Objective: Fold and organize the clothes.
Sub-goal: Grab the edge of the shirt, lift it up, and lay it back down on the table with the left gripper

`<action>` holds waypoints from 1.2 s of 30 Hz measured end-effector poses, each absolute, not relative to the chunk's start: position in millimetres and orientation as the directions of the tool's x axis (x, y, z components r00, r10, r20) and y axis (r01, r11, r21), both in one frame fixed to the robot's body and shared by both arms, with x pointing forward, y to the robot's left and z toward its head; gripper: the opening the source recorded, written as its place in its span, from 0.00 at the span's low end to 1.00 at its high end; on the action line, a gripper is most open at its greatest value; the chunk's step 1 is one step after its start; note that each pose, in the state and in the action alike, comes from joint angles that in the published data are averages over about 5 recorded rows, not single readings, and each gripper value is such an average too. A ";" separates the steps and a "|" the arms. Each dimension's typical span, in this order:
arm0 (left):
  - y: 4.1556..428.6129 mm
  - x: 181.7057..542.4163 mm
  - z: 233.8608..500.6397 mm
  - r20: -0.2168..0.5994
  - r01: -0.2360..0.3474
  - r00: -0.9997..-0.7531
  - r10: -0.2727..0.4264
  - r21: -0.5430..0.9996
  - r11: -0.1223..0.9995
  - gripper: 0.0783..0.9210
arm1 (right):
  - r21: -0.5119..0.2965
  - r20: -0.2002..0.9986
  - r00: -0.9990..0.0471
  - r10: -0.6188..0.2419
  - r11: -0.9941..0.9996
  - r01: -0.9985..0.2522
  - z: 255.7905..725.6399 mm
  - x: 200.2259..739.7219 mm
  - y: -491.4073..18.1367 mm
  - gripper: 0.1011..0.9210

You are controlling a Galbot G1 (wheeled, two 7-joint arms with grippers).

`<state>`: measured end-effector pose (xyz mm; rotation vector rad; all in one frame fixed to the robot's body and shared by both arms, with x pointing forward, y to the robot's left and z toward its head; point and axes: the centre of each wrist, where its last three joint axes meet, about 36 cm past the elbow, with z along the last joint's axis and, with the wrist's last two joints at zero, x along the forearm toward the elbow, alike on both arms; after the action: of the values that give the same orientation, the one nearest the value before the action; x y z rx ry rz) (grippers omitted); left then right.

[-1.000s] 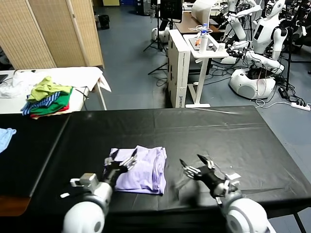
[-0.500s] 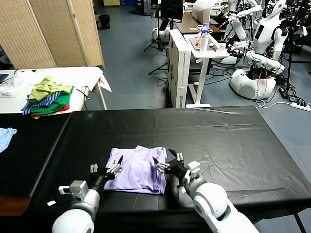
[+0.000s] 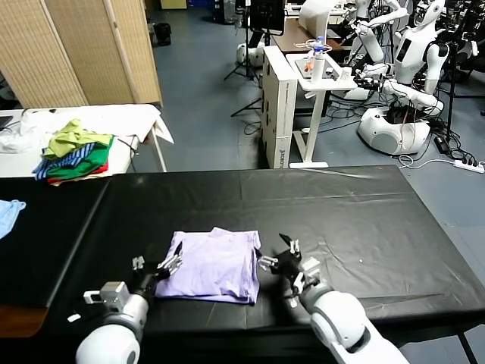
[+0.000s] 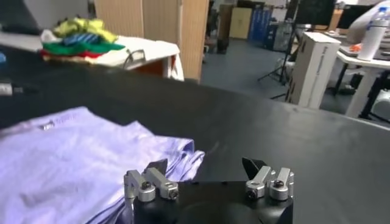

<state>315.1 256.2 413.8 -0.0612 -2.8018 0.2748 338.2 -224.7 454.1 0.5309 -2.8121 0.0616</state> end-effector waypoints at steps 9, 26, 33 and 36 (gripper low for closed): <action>268.9 317.1 389.9 0.322 -0.029 -0.941 0.100 -0.373 0.927 0.98 | 0.026 0.267 -0.906 -0.327 0.943 -0.333 463.9 314.0 -234.2 0.98; 278.8 320.4 368.8 0.324 -0.037 -0.933 0.159 -0.525 0.850 0.92 | 0.052 0.259 -0.909 -0.327 0.944 -0.325 464.4 304.4 -232.0 0.98; 277.2 320.8 368.1 0.326 -0.058 -0.931 0.161 -0.571 0.819 0.44 | 0.052 0.263 -0.910 -0.321 0.946 -0.319 462.0 303.3 -231.8 0.98; 276.4 320.4 371.9 0.327 -0.063 -0.932 0.156 -0.570 0.819 0.21 | 0.048 0.263 -0.911 -0.317 0.948 -0.316 460.5 302.9 -232.0 0.98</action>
<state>320.4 276.4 371.9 -0.0694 -2.6411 0.8457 302.9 -232.0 460.5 0.4692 -2.8320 -0.0070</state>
